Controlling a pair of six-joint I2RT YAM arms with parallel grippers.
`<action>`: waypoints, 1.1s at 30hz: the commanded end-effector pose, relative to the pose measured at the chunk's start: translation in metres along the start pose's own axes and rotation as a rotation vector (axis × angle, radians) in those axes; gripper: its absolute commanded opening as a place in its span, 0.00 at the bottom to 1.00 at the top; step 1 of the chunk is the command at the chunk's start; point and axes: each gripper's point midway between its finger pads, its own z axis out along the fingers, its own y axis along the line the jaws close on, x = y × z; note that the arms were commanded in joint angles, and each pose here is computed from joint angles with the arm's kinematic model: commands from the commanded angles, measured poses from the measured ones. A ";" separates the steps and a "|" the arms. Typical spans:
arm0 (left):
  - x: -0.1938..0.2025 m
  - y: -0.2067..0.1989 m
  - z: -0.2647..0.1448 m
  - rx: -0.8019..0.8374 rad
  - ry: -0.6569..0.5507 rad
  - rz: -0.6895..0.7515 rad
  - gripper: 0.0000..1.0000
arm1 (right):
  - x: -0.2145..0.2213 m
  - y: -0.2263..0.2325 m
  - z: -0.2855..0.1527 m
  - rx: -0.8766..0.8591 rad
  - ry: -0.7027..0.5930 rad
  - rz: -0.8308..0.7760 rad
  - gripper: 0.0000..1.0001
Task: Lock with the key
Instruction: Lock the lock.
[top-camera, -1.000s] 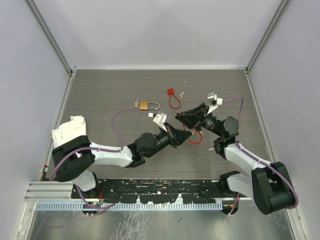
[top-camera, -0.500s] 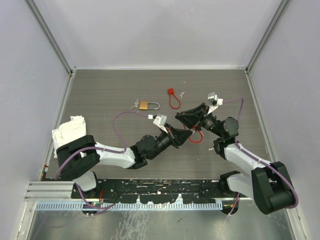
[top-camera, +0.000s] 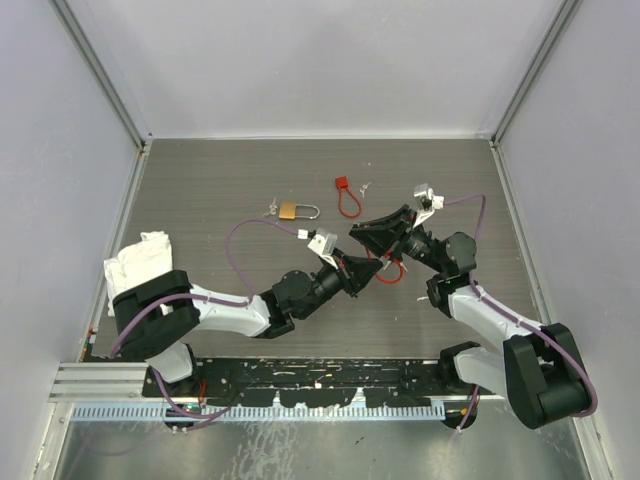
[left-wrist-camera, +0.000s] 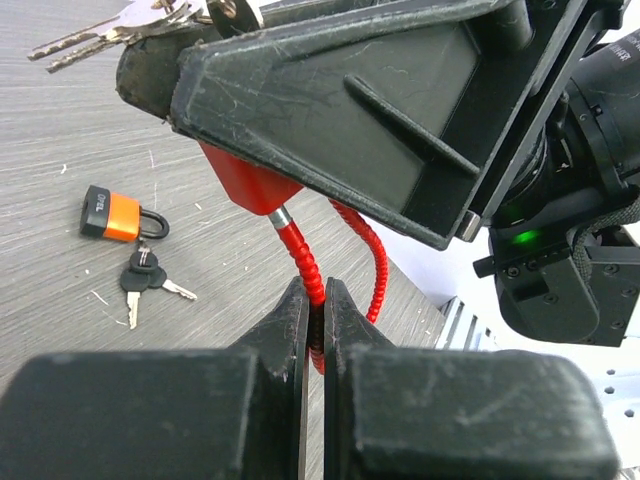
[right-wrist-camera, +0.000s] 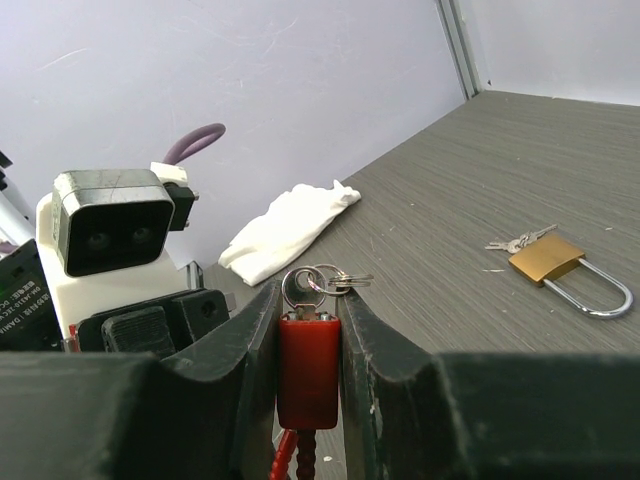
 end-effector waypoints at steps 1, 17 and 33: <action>-0.120 -0.044 -0.003 0.150 -0.377 -0.063 0.00 | 0.029 0.003 -0.005 -0.026 0.114 0.046 0.01; -0.131 -0.041 -0.001 0.232 -0.370 0.034 0.00 | 0.028 0.007 -0.005 -0.045 0.123 0.049 0.01; -0.141 -0.043 -0.001 0.224 -0.402 0.103 0.00 | 0.027 0.009 -0.006 -0.058 0.112 0.003 0.01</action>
